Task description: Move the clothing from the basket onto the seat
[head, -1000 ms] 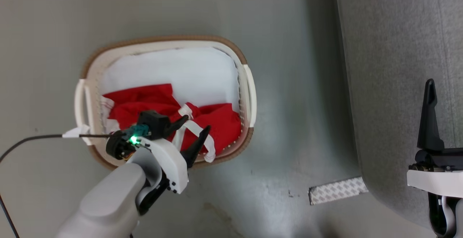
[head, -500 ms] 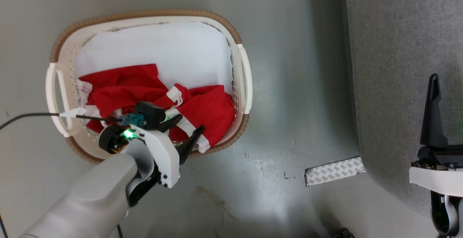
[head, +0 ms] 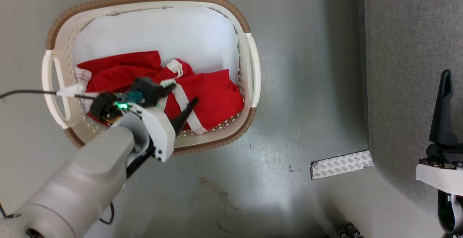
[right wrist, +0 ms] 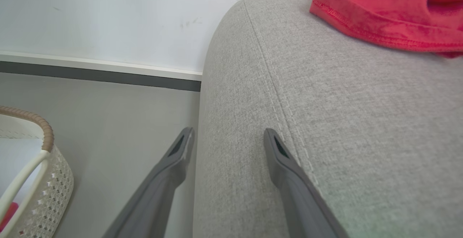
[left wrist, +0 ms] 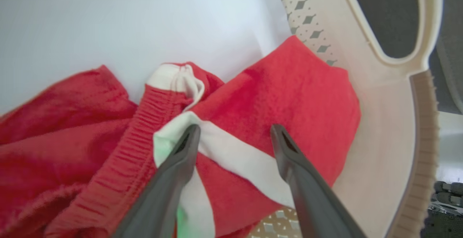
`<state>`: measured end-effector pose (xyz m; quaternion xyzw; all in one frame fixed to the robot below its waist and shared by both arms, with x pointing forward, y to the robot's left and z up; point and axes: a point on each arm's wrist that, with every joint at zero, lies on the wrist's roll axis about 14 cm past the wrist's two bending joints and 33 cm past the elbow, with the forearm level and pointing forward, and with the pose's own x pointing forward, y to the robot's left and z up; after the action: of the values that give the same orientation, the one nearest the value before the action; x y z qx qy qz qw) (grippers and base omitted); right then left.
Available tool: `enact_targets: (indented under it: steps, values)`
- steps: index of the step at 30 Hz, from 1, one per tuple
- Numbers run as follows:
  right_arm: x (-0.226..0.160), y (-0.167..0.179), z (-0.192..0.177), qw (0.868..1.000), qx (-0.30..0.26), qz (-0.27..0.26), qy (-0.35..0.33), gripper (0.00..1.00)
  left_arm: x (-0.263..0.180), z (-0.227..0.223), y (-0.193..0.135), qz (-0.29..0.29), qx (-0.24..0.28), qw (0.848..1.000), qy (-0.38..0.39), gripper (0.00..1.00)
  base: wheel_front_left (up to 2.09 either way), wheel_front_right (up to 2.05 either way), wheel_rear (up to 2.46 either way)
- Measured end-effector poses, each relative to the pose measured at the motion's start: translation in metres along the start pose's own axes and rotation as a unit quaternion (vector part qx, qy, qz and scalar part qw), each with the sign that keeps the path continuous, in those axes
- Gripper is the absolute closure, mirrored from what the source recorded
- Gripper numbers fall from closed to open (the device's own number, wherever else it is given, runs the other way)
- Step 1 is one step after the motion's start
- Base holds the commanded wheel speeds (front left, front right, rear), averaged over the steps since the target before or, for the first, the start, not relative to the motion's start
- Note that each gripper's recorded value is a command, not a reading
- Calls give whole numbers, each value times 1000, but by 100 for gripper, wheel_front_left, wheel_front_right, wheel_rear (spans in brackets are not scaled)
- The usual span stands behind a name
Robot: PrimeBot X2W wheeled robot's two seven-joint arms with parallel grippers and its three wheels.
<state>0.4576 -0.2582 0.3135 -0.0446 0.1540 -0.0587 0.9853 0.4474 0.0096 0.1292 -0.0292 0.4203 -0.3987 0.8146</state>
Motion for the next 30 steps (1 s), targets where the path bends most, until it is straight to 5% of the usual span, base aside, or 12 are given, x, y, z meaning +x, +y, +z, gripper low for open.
enact_targets:
  steps: [12,30]
  values:
    - [1,2,-1,1000,0,3,2,0,3,31,25,39,26,998,-42,0,0,0,0]
    - [0,0,-4,1000,-1,-1,5,0,-1,-5,-15,-15,-41,999,-2,4,0,0,0]
